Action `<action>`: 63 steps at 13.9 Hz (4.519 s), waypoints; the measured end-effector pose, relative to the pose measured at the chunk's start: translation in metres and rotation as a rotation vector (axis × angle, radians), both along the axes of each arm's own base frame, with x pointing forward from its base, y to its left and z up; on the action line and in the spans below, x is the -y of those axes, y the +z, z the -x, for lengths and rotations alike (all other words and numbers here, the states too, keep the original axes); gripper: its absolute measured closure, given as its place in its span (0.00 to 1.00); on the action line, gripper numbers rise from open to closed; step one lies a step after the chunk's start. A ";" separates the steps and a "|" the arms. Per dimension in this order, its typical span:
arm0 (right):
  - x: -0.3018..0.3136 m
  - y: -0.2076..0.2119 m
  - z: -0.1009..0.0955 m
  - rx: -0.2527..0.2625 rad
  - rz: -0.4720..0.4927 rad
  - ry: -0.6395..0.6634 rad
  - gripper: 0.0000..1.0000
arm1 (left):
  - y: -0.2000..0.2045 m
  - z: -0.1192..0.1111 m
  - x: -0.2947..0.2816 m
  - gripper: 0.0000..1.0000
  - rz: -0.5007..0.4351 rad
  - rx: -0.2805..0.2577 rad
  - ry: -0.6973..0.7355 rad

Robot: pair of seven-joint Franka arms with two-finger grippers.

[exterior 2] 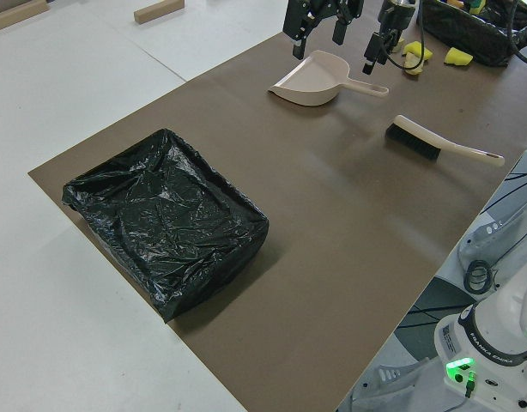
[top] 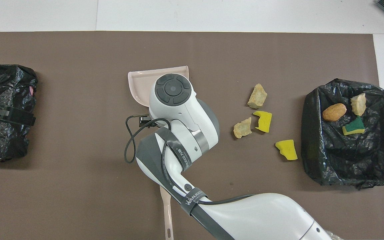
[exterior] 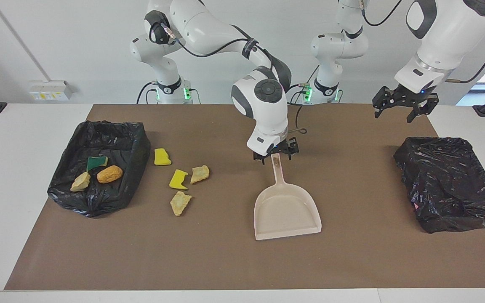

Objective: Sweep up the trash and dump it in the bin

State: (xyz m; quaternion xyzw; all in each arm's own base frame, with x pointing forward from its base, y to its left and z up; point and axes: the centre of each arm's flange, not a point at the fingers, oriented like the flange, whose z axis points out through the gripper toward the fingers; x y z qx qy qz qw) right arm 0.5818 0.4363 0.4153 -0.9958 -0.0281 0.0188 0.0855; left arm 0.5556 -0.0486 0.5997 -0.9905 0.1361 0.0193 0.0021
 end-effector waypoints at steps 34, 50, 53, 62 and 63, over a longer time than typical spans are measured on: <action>-0.022 -0.075 0.277 -0.091 0.032 0.097 0.09 | -0.229 0.003 0.297 0.13 0.029 -0.067 0.218; -0.011 -0.057 0.267 -0.153 0.093 0.074 0.74 | -0.222 -0.008 0.280 0.67 0.030 -0.041 0.160; 0.022 -0.015 0.246 -0.166 0.123 0.001 0.74 | -0.203 -0.035 0.239 0.67 0.043 -0.013 0.046; 0.187 0.027 0.156 -0.119 0.365 -0.163 0.74 | -0.190 -0.065 0.153 0.67 0.005 -0.071 -0.341; 0.211 0.022 0.142 -0.120 0.388 -0.143 0.74 | -0.190 -0.065 0.152 0.67 0.009 -0.071 -0.396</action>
